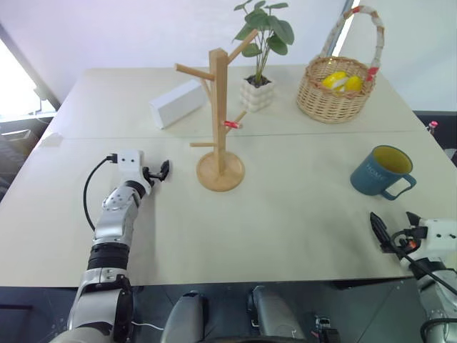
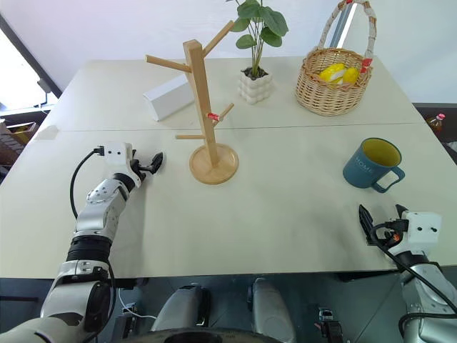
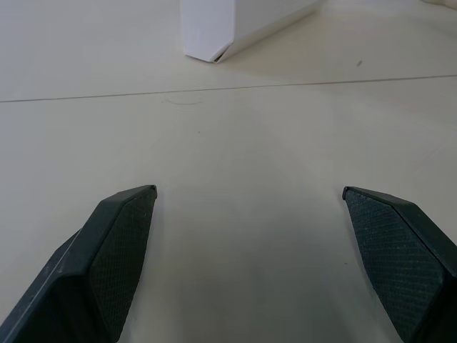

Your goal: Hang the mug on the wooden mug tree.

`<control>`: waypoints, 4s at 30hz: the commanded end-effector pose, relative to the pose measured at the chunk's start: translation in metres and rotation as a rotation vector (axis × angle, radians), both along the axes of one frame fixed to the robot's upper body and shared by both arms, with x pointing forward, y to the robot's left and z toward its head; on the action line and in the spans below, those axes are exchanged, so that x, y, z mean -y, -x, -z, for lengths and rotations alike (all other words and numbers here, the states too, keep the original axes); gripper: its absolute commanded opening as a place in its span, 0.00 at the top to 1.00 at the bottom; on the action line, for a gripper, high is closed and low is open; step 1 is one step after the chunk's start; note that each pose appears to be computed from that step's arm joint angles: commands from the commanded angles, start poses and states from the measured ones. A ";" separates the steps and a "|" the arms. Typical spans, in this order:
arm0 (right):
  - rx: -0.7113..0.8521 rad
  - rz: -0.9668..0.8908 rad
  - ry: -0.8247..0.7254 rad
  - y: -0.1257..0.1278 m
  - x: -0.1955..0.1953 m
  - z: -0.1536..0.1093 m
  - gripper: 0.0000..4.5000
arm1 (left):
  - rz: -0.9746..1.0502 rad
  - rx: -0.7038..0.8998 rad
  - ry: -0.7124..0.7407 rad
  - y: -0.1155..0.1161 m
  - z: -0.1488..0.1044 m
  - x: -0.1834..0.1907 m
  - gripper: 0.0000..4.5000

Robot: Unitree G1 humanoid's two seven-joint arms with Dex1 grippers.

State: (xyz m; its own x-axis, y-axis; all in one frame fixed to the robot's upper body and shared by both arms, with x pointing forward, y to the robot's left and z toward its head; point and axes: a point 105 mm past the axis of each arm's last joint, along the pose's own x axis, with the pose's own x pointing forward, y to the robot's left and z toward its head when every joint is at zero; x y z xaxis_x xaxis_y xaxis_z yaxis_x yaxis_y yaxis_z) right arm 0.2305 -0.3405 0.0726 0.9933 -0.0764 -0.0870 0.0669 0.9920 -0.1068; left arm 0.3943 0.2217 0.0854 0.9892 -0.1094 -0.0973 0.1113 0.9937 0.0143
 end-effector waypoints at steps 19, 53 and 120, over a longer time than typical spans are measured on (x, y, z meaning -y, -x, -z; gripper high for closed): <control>0.054 0.011 0.035 -0.004 0.000 -0.011 0.01 | 0.318 0.046 -0.005 0.060 -0.009 0.016 0.00; 0.194 0.384 0.056 -0.041 0.022 -0.024 0.01 | 1.278 0.121 0.004 0.153 -0.055 0.172 0.00; 0.435 -0.810 0.751 -0.093 -0.271 -0.183 0.99 | 0.773 0.250 0.028 0.108 -0.081 0.050 0.00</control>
State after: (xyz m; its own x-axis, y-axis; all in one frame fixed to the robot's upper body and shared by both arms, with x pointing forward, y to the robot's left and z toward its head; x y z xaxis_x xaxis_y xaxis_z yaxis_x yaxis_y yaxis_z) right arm 0.3274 -0.0737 0.2369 0.7213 0.6926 0.0103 -0.4266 0.4560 -0.7811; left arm 0.2897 0.1736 0.1475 0.6496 -0.7556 0.0836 0.7528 0.6547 0.0680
